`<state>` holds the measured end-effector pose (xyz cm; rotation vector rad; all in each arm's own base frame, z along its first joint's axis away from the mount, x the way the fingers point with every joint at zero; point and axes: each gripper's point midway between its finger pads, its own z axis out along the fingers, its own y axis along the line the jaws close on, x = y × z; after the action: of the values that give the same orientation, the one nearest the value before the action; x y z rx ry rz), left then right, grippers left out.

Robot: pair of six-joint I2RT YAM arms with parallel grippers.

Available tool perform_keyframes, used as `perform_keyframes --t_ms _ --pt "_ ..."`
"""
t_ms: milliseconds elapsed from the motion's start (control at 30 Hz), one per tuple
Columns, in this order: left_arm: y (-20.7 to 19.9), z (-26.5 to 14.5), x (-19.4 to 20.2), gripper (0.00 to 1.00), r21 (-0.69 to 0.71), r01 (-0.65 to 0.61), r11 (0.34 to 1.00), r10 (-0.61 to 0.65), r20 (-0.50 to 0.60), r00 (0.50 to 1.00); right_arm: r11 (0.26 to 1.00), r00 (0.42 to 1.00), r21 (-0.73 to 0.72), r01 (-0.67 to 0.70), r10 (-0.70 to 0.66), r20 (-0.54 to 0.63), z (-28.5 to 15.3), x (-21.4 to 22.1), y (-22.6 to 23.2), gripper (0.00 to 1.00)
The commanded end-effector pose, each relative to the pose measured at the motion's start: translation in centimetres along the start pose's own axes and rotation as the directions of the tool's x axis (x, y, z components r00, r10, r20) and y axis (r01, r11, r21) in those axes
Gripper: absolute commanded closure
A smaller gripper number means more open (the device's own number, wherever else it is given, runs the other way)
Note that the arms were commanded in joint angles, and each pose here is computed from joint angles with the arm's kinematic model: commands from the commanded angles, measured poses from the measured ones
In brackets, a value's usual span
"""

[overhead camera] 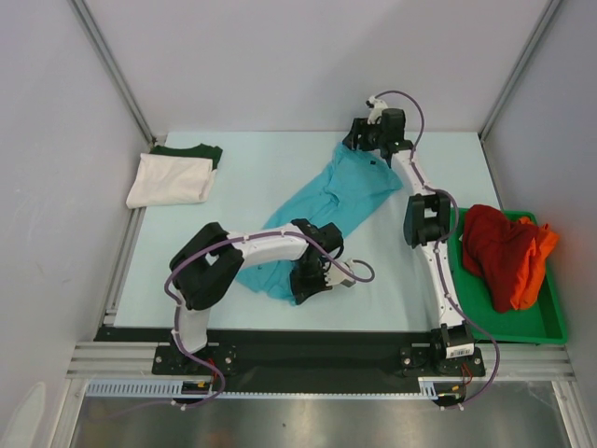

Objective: Fold and stack the t-shirts
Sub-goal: Fold the tshirt

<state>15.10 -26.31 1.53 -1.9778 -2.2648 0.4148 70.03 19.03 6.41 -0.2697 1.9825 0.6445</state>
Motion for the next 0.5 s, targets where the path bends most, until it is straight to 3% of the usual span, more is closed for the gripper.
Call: perform_keyframes --t_ms 0,233,367,433,467 --pt "-0.9 0.3 -5.0 1.0 0.043 -0.045 0.998 0.037 0.156 0.987 1.0 0.998 0.006 0.024 -0.024 0.06 -0.3 -2.1 -0.8 0.3" --pt "-2.4 -1.2 -5.9 0.99 0.04 -0.102 0.994 0.095 0.164 0.982 0.994 0.998 0.105 0.001 0.006 -0.06 -4.4 -1.7 -4.2 0.3" --pt "-3.0 -2.6 -5.3 1.0 0.039 -0.125 0.991 0.118 0.154 0.981 0.992 0.999 0.122 0.038 -0.04 0.011 -8.0 -7.2 -3.7 0.27" --pt "-3.0 -3.3 -5.2 0.99 0.032 -0.151 0.988 0.144 0.15 0.978 0.99 0.997 0.127 0.069 -0.071 0.008 -9.0 -7.9 -3.4 0.26" --pt "-3.3 -4.0 -5.0 0.98 0.037 -0.157 0.987 0.15 0.139 0.979 0.991 0.998 0.128 0.05 -0.045 -0.038 -9.1 -5.9 -3.6 0.26"
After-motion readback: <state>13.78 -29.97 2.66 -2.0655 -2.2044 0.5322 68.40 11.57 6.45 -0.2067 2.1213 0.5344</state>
